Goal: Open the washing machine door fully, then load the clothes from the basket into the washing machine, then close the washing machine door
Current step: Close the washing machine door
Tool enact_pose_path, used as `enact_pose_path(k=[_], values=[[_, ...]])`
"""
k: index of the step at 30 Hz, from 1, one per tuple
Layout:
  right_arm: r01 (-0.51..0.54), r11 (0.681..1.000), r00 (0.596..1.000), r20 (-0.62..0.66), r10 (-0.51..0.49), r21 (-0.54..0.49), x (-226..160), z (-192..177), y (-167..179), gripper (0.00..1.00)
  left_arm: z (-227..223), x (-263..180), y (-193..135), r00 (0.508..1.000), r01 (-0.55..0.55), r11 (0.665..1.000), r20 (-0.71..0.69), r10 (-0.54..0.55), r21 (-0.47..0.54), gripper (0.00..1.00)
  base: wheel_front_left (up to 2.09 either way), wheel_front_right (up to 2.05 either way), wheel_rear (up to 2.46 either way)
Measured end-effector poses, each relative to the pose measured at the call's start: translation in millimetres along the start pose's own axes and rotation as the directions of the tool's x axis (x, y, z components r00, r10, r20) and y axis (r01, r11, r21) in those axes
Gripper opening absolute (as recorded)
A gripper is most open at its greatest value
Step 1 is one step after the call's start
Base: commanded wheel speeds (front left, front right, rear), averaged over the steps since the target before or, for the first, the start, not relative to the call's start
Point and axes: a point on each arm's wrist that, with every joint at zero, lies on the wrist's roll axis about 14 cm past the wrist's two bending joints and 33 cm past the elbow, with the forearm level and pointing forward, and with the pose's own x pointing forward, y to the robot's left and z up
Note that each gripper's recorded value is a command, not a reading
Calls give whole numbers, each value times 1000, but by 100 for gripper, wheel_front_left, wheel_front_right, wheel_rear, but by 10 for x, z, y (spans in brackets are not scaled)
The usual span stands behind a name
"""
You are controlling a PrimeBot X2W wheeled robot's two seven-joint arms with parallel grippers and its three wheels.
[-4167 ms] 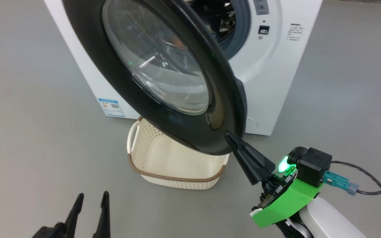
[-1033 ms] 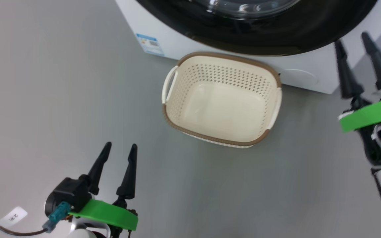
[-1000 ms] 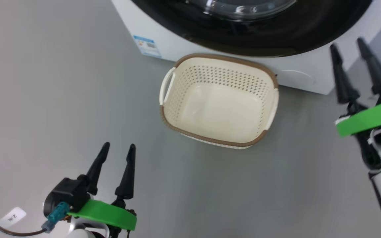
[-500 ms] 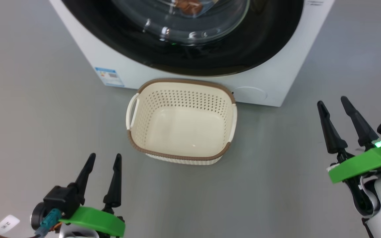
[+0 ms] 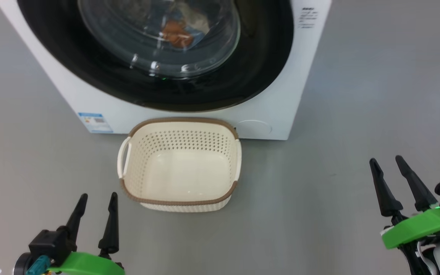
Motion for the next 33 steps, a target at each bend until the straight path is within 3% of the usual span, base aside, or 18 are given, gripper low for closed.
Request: enact_pose_path(k=[19,33], values=[[171,985,985,20,-172,11,-713,93,-434,100,-7,-77,-175,997,80,997,-8,-80,19,100,0,0,0],[200,980,979,30,-201,14,-821,124,-507,100,38,-127,-133,998,69,997,4,-69,30,100,0,0,0]])
